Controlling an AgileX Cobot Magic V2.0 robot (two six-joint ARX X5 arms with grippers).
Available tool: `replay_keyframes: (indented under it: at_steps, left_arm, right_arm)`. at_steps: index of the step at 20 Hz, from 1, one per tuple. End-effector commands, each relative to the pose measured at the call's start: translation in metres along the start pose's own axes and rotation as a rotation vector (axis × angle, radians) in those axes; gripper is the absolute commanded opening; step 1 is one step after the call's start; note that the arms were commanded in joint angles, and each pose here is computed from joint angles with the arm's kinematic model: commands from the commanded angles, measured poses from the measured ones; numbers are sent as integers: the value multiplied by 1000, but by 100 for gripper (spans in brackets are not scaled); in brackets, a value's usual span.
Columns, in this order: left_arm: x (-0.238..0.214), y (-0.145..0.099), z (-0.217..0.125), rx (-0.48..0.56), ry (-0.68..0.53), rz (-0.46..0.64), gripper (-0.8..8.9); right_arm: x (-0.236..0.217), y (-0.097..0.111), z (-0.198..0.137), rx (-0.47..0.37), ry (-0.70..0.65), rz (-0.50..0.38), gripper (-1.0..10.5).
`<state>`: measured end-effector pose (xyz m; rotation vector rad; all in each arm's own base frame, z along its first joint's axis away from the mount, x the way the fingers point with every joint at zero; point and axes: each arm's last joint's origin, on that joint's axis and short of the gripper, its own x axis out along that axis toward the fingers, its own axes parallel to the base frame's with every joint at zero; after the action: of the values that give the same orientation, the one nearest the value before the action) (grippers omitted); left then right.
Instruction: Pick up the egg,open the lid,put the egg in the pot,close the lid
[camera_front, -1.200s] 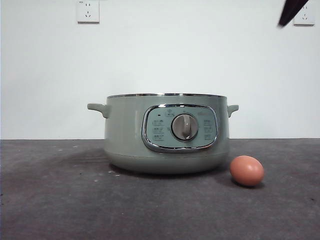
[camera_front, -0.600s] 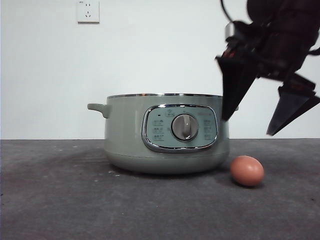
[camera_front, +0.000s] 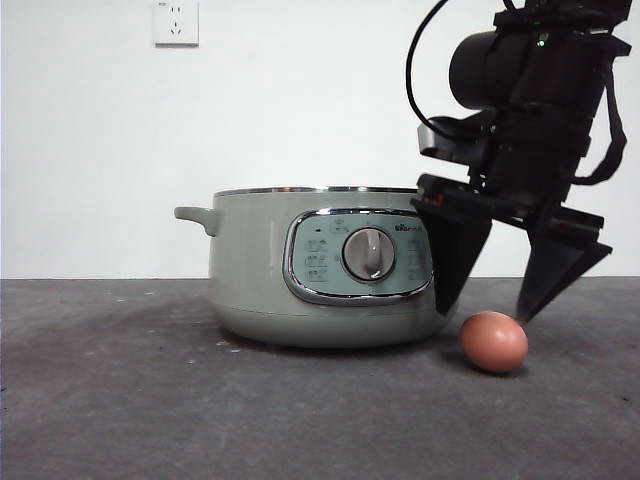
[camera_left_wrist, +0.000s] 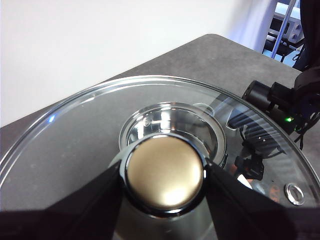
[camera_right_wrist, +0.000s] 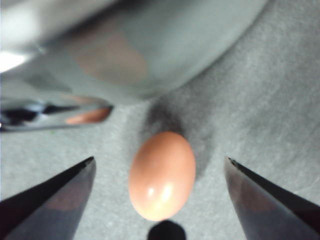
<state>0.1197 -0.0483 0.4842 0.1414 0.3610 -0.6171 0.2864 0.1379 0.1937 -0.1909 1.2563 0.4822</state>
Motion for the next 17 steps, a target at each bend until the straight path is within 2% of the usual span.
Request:
replay_keyframes:
  at_steps: [1,5,7,10,12,14,17]
  left_arm:
    - [-10,-2,7,27,-79,6,-8]
    - [-10,-2,8,29,-87,7,-8]
    - [-10,-1,8,28,-83,7,-8]
    - [-9,-1,8,28,-82,7,-8]
    - [-9,-1,8,28,-82,7,-8]
    - [-9,-1,8,27,-81,7,-8]
    - [-8,-1,8,26,-79,6,-8]
  right_arm:
    - [17,-2,-12,20,43,-6,432]
    - [24,-3,-18,23,33,-8,411]
    - [24,-3,-16,22,20,-8,277]
    - [24,-3,-15,45,1,-6,266]
    - [24,-3,-15,44,6,-6,88]
    - [24,-3,-15,45,6,-6,-16]
    - [16,-2,-18,46,20,-2,-12]
